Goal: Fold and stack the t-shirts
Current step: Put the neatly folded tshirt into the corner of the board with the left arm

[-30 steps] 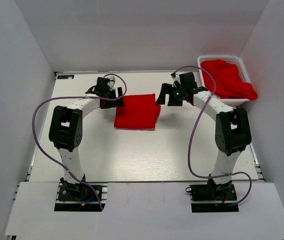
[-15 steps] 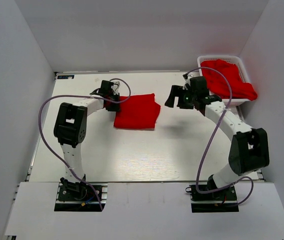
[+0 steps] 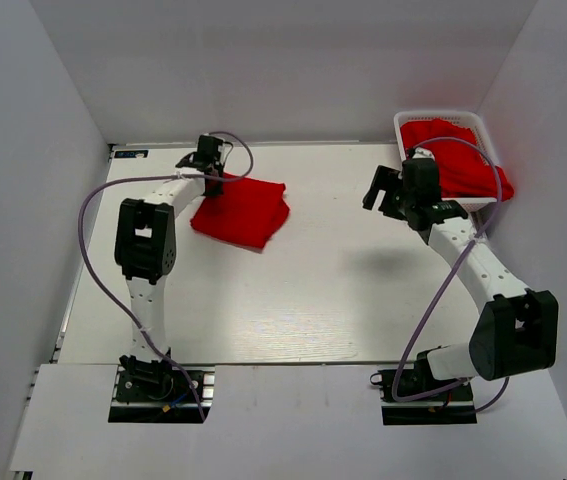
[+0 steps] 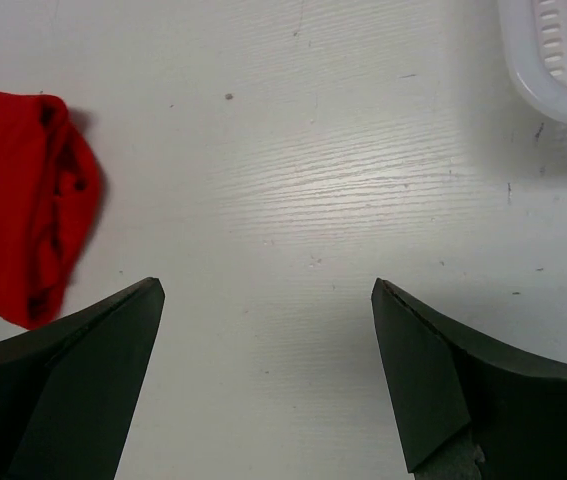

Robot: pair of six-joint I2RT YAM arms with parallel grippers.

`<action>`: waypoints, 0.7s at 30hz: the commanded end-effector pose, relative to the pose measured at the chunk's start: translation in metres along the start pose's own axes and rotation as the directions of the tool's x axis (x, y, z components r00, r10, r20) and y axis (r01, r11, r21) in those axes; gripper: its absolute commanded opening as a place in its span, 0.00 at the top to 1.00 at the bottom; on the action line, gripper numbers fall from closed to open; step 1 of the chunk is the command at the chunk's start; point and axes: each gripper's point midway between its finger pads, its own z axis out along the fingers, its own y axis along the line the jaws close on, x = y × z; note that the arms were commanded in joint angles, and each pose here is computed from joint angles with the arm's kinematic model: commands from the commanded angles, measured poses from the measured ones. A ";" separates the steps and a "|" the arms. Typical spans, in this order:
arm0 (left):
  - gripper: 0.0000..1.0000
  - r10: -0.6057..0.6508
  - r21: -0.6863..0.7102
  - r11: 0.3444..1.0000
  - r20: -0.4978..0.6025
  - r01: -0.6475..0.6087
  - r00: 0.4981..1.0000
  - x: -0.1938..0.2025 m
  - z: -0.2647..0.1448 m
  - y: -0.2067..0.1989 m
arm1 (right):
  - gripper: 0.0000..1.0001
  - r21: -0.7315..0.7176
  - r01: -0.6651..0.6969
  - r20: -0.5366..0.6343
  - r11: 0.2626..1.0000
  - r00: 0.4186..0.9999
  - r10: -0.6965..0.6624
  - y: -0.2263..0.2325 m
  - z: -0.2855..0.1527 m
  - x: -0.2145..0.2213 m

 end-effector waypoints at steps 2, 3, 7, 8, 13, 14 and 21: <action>1.00 0.032 -0.338 0.941 0.015 -0.025 0.999 -0.040 -0.002 0.095 | 0.10 0.062 -0.011 0.050 0.998 0.999 0.008 -0.013 -0.013 -0.009; 1.00 0.029 -0.361 0.932 0.014 -0.022 0.999 -0.045 0.000 0.106 | 0.10 0.069 -0.013 0.056 0.998 0.998 0.009 -0.015 -0.013 -0.012; 1.00 0.032 -0.412 0.911 0.072 0.000 0.997 -0.072 0.006 0.152 | 0.10 0.102 0.001 0.073 0.995 0.997 -0.008 -0.022 -0.015 -0.019; 1.00 0.052 -0.415 0.910 0.082 -0.013 0.995 -0.078 0.005 0.161 | 0.10 0.119 0.005 0.066 0.993 0.998 -0.013 -0.025 -0.013 -0.019; 1.00 0.106 -0.482 0.875 0.103 -0.043 0.989 -0.096 0.021 0.211 | 0.10 0.217 0.008 0.047 0.976 0.999 -0.019 -0.043 -0.023 -0.021; 1.00 0.121 -0.525 0.850 0.109 -0.046 0.987 -0.101 0.023 0.218 | 0.10 0.219 0.008 0.047 0.976 0.999 -0.019 -0.044 -0.025 -0.020; 1.00 0.162 -0.594 0.804 0.170 -0.029 0.972 -0.131 0.032 0.266 | 0.10 0.228 -0.004 0.067 0.974 0.998 -0.011 -0.048 -0.033 -0.026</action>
